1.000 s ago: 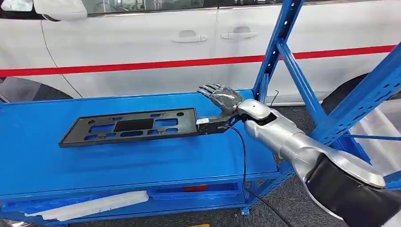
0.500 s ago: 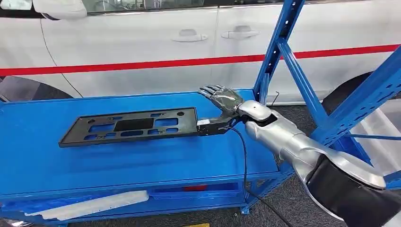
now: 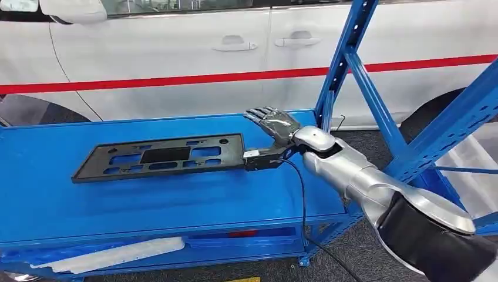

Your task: Take the parts from the cabinet and place them on the table.

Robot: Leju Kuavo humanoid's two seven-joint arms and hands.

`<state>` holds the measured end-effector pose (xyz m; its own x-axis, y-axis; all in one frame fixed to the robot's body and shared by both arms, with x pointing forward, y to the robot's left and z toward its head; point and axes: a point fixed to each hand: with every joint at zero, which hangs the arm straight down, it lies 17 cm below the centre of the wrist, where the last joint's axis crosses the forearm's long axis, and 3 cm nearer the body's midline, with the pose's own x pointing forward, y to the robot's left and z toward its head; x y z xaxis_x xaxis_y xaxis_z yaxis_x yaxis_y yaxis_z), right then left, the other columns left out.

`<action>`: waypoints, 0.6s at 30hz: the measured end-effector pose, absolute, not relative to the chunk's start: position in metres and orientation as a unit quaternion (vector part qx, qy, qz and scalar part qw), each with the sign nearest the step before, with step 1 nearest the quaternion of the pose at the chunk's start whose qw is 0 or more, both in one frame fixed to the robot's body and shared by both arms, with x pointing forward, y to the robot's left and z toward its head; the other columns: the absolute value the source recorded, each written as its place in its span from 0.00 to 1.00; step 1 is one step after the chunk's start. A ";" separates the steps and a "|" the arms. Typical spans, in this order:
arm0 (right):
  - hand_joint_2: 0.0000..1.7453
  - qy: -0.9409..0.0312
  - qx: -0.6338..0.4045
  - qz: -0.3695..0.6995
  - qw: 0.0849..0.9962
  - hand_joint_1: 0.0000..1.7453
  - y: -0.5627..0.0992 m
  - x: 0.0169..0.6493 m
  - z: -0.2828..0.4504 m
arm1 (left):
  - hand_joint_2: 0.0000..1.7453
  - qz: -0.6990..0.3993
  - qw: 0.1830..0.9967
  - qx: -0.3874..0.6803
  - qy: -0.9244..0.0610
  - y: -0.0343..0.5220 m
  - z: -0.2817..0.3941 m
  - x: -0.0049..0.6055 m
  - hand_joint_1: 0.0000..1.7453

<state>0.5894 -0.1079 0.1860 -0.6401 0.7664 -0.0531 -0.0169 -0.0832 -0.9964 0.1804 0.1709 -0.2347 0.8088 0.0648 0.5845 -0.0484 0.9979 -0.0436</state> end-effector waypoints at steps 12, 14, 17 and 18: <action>0.00 -0.610 -0.284 0.671 0.310 0.00 -0.074 0.577 0.158 | 0.00 0.027 0.952 -0.010 -0.305 0.172 -0.235 0.181 0.00; 0.00 -0.607 -0.284 0.672 0.314 0.00 -0.072 0.575 0.152 | 0.00 0.028 0.952 -0.010 -0.305 0.172 -0.235 0.181 0.00; 0.00 -0.604 -0.283 0.674 0.319 0.00 -0.069 0.572 0.144 | 0.00 0.029 0.952 -0.010 -0.304 0.172 -0.235 0.181 0.00; 0.00 -0.603 -0.283 0.673 0.320 0.00 -0.069 0.572 0.142 | 0.00 0.030 0.952 -0.010 -0.304 0.172 -0.235 0.181 0.00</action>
